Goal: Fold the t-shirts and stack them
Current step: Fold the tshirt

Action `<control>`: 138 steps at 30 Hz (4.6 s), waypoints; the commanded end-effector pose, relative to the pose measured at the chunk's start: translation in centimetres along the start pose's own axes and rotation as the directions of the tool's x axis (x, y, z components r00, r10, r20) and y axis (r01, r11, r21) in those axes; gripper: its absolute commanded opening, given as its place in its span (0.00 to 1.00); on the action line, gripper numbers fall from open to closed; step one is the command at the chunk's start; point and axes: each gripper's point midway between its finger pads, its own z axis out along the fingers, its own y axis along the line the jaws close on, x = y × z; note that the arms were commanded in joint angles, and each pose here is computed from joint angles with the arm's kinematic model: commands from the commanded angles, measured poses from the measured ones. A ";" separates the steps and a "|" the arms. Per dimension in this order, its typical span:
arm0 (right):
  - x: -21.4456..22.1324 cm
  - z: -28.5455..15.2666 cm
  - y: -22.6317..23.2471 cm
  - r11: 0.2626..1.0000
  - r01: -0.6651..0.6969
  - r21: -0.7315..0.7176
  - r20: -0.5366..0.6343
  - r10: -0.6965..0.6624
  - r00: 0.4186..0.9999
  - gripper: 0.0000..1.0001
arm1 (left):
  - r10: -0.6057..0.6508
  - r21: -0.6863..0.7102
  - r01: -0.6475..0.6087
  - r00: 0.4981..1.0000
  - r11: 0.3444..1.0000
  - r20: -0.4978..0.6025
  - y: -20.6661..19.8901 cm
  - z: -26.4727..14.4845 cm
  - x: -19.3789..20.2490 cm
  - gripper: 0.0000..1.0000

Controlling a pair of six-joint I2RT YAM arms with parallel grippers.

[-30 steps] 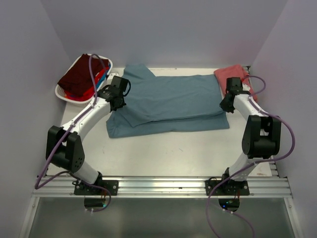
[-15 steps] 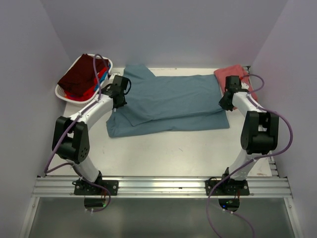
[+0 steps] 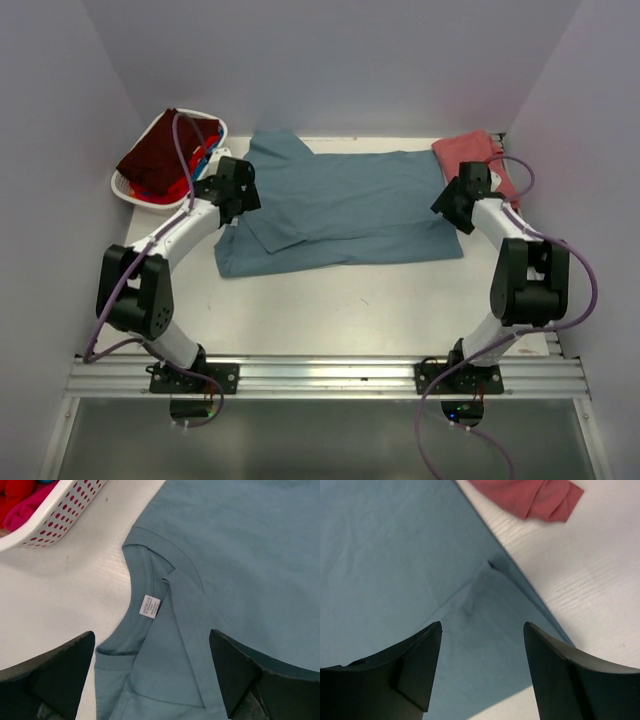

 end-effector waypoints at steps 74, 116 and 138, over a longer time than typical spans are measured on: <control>29.4 -19.1 23.0 0.223 0.738 -0.637 0.126 -0.914 0.385 0.43 | -0.275 0.435 0.155 0.934 0.887 0.226 1.5 -15.2 -1.4 0.81; 42.0 -15.9 27.2 0.003 0.780 -0.626 0.157 -0.979 0.131 0.30 | -0.479 0.547 0.128 0.670 0.827 0.568 8.6 -28.2 -9.0 1.00; 37.1 -19.5 27.2 -0.035 0.834 -0.551 0.283 -0.948 0.148 0.37 | -0.464 0.538 0.132 0.697 0.832 0.546 8.2 -27.3 -8.4 1.00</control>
